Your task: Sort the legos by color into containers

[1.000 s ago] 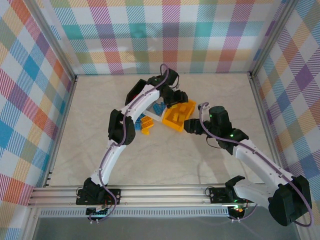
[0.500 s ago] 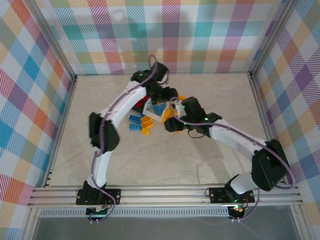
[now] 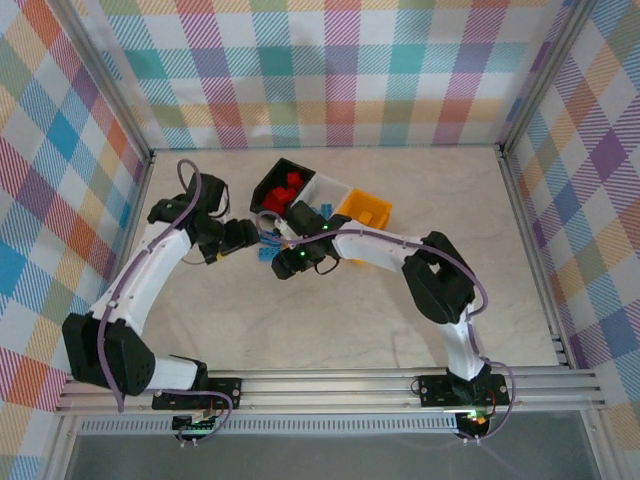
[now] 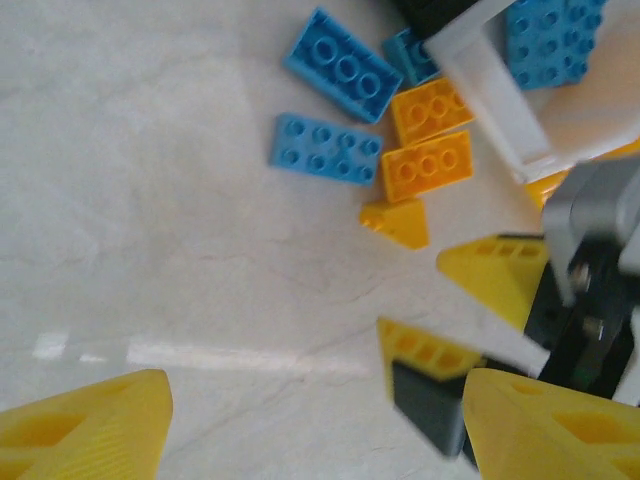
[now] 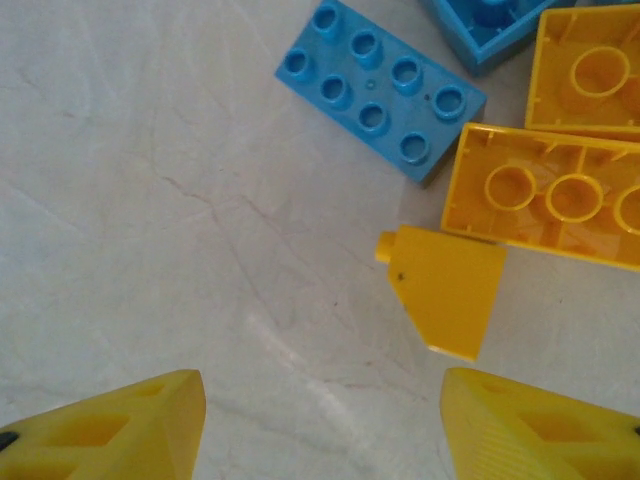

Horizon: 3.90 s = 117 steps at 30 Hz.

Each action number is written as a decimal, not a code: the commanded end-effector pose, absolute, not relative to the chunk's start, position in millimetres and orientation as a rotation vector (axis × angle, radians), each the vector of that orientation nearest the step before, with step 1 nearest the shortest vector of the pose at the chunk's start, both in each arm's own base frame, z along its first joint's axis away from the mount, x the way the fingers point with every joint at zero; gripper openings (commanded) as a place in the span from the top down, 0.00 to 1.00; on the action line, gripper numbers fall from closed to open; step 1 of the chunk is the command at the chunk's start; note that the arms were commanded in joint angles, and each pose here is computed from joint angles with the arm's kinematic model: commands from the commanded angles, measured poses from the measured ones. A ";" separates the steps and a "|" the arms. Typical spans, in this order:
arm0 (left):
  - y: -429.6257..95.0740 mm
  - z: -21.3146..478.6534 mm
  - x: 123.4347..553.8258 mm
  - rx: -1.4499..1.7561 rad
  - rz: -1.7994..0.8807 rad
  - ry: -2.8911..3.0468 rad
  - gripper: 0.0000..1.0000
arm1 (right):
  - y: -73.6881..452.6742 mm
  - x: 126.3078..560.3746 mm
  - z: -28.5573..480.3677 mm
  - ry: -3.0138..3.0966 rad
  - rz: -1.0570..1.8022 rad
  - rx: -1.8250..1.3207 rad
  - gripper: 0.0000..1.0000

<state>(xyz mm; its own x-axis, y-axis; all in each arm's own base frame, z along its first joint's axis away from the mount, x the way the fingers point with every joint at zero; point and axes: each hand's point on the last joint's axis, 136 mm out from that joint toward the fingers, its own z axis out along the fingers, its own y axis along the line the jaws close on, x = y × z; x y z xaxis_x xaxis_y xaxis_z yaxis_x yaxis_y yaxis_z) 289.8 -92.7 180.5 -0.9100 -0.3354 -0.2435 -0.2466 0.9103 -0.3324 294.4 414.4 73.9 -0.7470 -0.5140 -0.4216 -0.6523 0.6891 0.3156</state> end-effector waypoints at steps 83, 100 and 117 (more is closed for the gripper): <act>-74.7 134.6 280.1 -0.467 -0.484 2.866 0.22 | 398.1 308.6 101.1 2.546 0.558 -0.911 0.74; -126.1 71.6 330.5 -0.300 -0.404 3.034 0.25 | 246.1 395.5 101.2 2.624 0.337 -0.508 0.72; -119.4 34.6 353.4 -0.266 -0.195 3.087 0.25 | 239.9 412.1 118.3 2.575 0.371 -0.500 0.45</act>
<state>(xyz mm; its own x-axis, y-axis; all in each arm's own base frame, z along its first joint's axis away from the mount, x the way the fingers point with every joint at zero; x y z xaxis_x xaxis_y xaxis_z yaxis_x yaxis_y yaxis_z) 342.1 -120.3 32.4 -0.9807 -0.1954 0.0080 -0.1941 0.9676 -0.1616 415.0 238.2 94.5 -0.8362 -0.2842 -0.4690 -0.3907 0.9089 0.1459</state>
